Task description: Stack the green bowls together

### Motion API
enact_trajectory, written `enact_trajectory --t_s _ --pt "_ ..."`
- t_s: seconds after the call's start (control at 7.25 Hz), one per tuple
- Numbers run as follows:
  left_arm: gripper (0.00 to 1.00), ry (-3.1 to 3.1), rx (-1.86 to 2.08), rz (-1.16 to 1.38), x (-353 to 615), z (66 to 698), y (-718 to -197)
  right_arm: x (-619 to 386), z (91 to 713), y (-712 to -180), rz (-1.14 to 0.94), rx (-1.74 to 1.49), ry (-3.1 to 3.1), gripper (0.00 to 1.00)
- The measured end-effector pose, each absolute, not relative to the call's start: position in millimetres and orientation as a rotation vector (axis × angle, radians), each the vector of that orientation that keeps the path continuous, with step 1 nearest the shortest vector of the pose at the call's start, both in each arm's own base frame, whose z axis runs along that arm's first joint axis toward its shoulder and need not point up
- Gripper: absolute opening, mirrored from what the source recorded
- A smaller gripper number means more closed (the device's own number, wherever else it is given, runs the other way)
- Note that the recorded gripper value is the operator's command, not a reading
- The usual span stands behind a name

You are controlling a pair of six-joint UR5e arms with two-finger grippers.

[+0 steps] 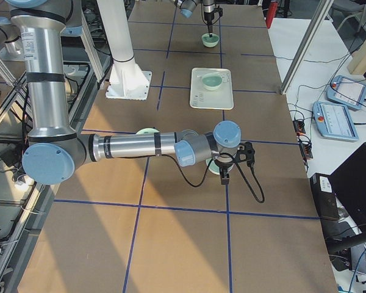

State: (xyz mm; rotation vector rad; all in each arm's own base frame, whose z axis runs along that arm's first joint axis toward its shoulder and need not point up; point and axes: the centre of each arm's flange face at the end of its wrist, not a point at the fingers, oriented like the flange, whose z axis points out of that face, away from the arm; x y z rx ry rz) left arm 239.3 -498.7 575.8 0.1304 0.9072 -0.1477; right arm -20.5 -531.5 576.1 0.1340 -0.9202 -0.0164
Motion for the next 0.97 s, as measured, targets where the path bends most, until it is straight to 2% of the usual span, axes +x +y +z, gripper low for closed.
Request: enact_trajectory --t_s 0.41,0.69,0.97 --pt "0.0 0.904 0.121 -0.137 245 582 -495 -37 576 -532 -0.036 0.119 -0.92 1.0" --pt "0.0 0.912 0.125 -0.136 242 576 -492 -48 582 -531 -0.051 0.106 -0.9 1.0" --pt "0.0 0.974 0.094 -0.106 230 540 -474 -61 593 -534 -0.061 0.086 -0.873 1.0"
